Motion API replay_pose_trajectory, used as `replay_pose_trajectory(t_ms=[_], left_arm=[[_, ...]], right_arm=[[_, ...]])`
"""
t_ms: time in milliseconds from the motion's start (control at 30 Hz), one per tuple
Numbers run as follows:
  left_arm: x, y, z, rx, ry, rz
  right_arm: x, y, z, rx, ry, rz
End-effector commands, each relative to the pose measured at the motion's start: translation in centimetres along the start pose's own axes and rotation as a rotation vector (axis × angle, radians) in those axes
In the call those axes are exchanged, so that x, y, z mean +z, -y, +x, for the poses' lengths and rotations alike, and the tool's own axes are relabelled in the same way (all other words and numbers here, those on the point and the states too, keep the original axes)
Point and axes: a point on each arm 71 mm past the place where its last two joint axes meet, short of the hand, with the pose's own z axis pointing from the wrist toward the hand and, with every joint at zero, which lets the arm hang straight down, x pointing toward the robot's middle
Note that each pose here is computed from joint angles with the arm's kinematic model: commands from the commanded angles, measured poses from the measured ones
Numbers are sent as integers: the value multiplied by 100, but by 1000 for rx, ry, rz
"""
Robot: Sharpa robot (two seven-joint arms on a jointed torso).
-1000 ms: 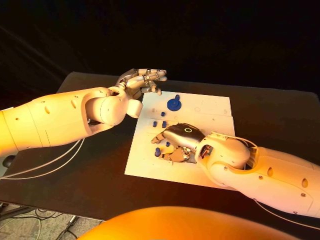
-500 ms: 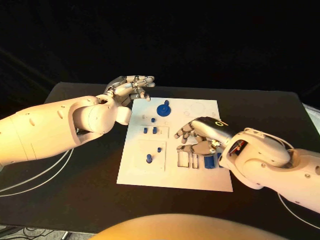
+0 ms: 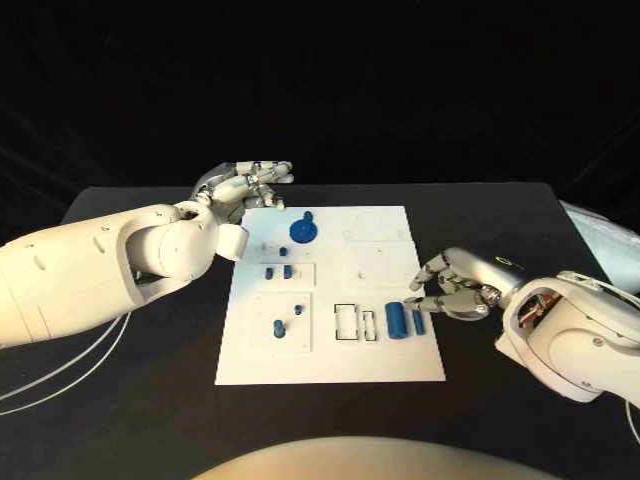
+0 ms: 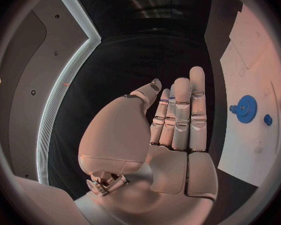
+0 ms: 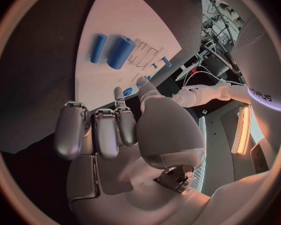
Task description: Assemble the parts on the task board
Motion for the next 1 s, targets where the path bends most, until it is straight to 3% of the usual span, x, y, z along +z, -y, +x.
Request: replay_pose_trajectory(t_ms=[33, 267, 700, 1000], left_arm=[[3, 5, 26, 1, -17, 13], [1, 2, 7, 3, -12, 14], [5, -3, 14, 2, -16, 13], [4, -5, 8, 2, -15, 12]], right_arm=[[-25, 57, 29, -41, -24, 104], [1, 57, 83, -62, -45, 150], [135, -16, 264, -89, -113, 159], [188, -66, 326, -91, -127, 152]])
